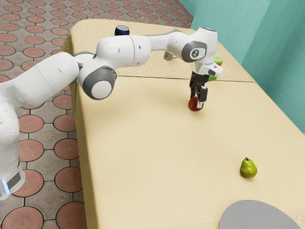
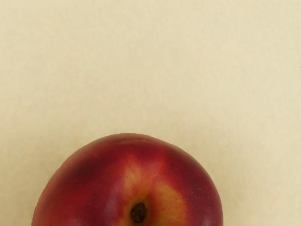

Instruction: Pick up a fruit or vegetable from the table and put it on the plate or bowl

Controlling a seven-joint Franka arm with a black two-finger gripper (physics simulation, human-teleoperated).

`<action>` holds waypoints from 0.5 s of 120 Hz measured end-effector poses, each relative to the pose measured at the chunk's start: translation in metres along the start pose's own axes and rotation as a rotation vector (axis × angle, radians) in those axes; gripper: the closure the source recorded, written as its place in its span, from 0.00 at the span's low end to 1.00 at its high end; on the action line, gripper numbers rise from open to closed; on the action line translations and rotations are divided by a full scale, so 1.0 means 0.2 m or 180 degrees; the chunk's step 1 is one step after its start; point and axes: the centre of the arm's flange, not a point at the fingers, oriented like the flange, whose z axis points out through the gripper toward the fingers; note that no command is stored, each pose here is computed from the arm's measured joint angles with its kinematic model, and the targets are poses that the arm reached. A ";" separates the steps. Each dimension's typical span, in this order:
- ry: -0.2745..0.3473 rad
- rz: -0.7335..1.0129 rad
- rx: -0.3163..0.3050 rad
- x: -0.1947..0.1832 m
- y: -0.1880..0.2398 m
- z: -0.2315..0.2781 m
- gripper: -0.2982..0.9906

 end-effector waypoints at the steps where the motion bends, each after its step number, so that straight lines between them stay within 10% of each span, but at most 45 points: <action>1: -0.0001 0.0001 -0.0001 0.00 0.00 0.00 0.23; 36: -0.0076 -0.0009 -0.0069 0.00 0.01 0.10 0.23; 60: -0.0068 -0.0016 -0.0064 0.01 0.01 0.10 0.51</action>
